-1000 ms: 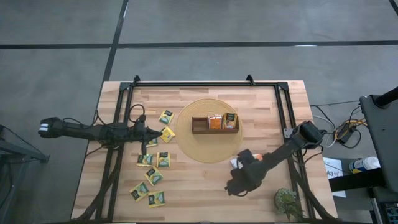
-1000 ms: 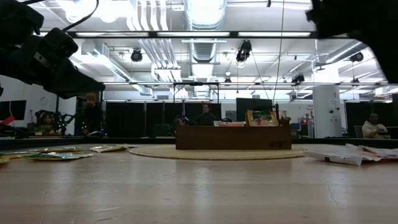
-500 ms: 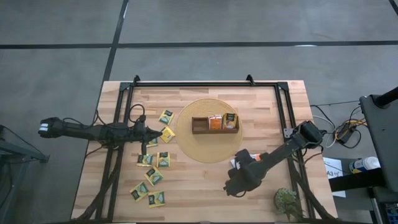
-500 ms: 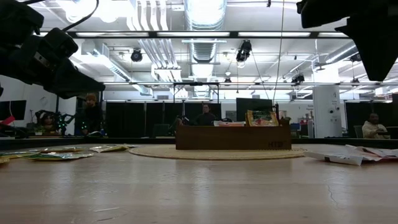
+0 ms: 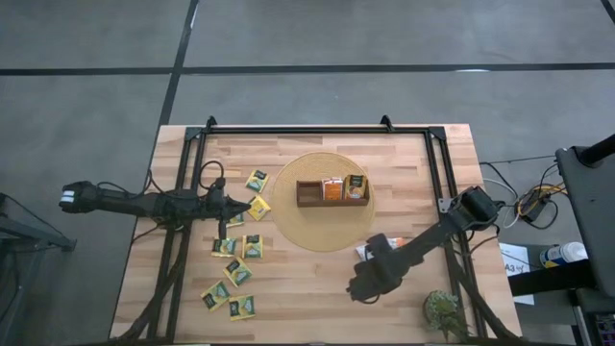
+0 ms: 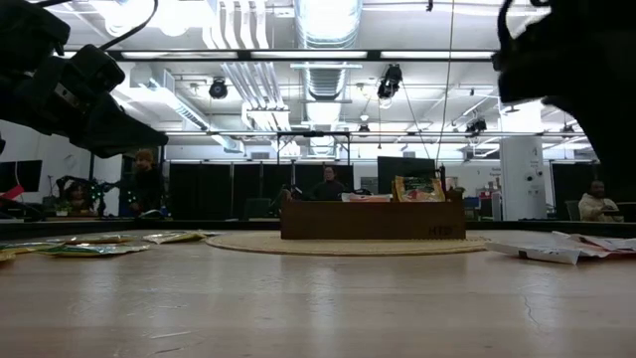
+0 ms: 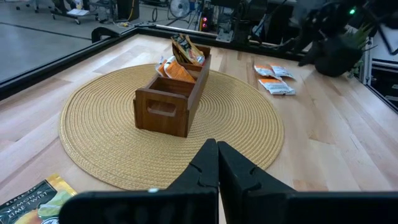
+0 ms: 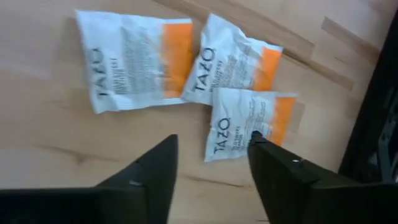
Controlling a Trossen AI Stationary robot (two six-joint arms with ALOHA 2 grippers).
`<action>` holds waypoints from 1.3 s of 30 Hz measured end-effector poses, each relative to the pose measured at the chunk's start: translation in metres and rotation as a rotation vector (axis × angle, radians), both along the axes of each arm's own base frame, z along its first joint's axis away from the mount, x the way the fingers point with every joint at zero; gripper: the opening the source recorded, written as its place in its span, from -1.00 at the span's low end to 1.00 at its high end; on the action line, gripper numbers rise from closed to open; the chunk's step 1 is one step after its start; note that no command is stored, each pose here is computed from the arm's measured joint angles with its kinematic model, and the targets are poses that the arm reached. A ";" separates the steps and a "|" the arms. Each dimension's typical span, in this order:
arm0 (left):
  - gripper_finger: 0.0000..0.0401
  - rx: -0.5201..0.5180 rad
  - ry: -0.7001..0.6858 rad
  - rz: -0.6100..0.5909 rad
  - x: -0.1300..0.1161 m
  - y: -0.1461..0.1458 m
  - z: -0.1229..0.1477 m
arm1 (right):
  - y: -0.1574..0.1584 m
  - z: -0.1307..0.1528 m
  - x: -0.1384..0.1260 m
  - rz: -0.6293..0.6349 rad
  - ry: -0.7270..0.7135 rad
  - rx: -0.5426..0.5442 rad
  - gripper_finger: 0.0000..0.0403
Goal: Pick & Place Tea
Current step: Put the white tea bag into the middle section of the wooden organizer
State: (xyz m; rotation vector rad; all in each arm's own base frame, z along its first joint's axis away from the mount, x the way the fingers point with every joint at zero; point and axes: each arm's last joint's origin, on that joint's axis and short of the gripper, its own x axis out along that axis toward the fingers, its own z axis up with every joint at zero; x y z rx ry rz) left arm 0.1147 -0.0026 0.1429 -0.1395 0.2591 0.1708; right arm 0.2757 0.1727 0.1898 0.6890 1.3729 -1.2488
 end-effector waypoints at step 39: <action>-1.00 0.000 0.008 -0.001 0.000 0.000 -0.001 | -0.002 -0.024 0.005 -0.001 -0.013 0.161 -0.96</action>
